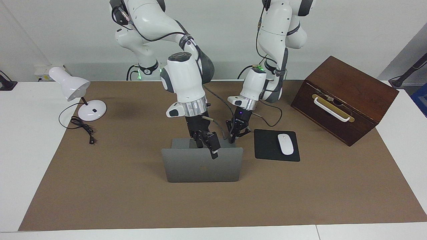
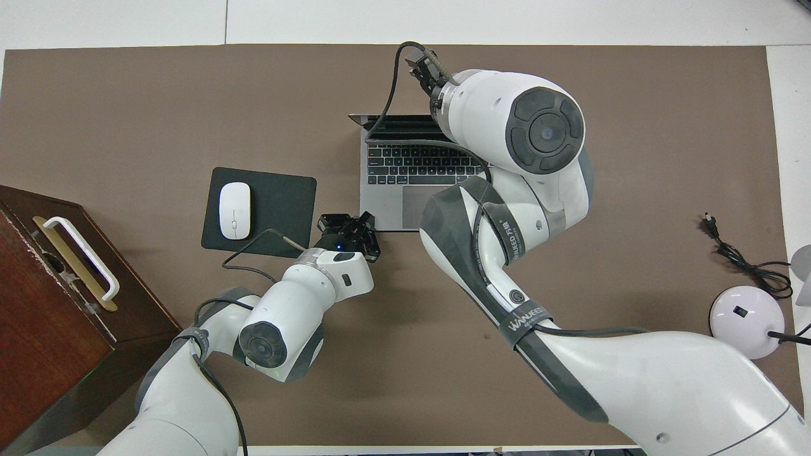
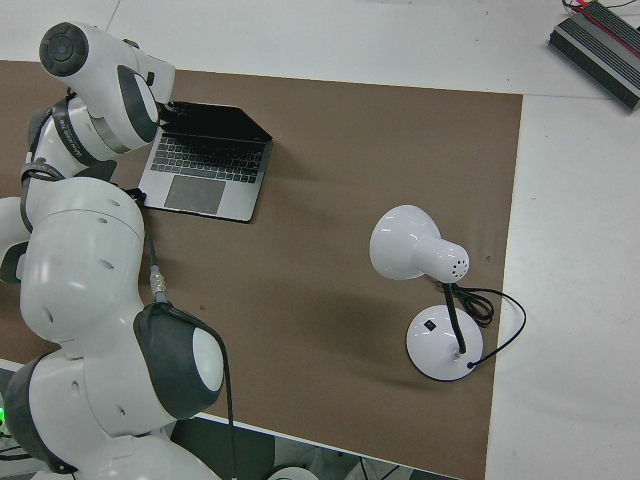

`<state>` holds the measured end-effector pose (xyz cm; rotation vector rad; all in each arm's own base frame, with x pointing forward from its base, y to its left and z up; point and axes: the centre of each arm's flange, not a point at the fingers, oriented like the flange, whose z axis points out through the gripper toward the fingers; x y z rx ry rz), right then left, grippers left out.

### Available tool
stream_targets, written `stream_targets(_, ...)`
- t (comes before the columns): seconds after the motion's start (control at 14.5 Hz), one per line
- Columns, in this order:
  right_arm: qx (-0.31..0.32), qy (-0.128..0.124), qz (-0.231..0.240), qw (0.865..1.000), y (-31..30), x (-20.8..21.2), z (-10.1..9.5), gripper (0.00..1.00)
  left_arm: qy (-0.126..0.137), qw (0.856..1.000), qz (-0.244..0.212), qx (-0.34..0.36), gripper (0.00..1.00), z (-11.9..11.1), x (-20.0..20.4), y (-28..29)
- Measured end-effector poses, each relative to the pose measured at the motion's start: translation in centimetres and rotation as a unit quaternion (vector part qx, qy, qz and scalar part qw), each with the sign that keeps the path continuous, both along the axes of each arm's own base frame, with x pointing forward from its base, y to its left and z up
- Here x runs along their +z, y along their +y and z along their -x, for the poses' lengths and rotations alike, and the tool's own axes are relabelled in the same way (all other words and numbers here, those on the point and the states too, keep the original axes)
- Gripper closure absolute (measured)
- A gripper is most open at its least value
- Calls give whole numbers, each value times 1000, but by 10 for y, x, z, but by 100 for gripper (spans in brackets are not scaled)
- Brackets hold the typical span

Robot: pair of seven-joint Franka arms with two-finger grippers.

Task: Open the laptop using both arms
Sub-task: 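Lift the laptop lid upward with the right gripper, then push the lid farther open away from the robot with the right gripper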

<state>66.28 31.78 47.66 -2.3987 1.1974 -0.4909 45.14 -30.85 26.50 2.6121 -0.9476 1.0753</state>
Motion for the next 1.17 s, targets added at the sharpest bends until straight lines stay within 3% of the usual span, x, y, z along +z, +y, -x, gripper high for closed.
stream_targets(1.17, 15, -21, 16, 1000, -20, -2, -40, 0, -3, 1000, 1, 0, 99, -3, -1, -2)
